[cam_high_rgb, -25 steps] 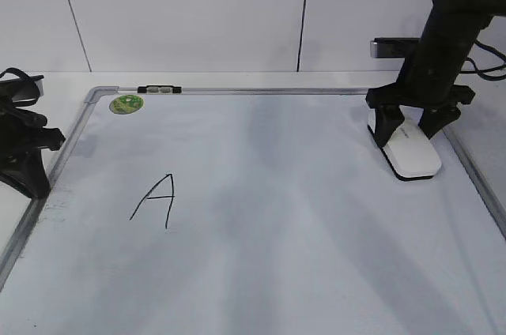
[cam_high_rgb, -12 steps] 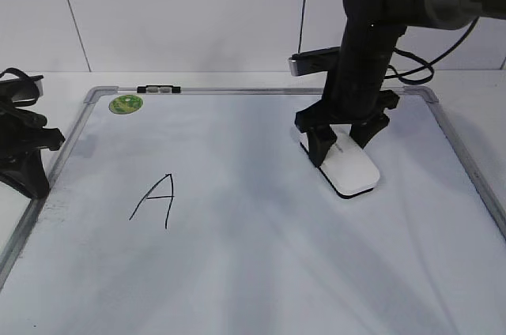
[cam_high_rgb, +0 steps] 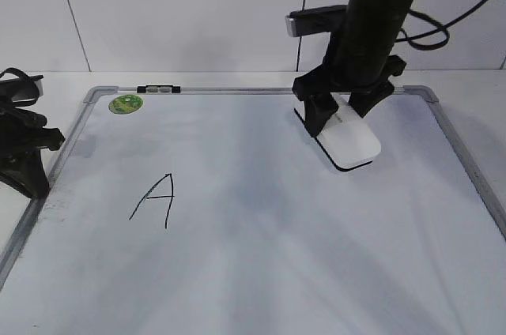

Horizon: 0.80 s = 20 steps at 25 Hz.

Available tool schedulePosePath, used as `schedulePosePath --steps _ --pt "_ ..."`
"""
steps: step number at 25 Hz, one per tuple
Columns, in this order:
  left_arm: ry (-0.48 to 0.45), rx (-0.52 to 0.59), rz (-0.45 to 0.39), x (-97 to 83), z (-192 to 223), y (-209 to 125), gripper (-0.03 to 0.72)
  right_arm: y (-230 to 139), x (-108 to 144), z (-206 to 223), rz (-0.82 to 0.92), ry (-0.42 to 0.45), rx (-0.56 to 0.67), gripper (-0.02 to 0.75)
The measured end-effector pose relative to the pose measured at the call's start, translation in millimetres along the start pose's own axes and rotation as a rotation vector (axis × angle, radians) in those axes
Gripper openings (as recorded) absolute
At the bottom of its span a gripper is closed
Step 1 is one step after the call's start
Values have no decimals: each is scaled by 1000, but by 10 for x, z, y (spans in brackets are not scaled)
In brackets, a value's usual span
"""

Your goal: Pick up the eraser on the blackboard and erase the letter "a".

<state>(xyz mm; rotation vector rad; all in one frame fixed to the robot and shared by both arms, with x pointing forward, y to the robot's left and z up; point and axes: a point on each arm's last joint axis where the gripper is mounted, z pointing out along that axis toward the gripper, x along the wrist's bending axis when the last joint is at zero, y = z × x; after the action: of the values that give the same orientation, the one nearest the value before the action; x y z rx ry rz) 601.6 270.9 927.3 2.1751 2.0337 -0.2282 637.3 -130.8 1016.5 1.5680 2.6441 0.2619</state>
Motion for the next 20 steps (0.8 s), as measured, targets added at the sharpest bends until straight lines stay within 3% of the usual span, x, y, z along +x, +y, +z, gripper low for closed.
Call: schedulePosePath --steps 8,13,20 --pt "0 0 0 0 0 0 25 -345 2 -284 -8 -57 12 570" --pt "0 0 0 0 0 0 25 -557 -78 -402 37 -156 28 570" --pt "0 0 0 0 0 0 25 -727 -366 -304 150 -123 80 570"
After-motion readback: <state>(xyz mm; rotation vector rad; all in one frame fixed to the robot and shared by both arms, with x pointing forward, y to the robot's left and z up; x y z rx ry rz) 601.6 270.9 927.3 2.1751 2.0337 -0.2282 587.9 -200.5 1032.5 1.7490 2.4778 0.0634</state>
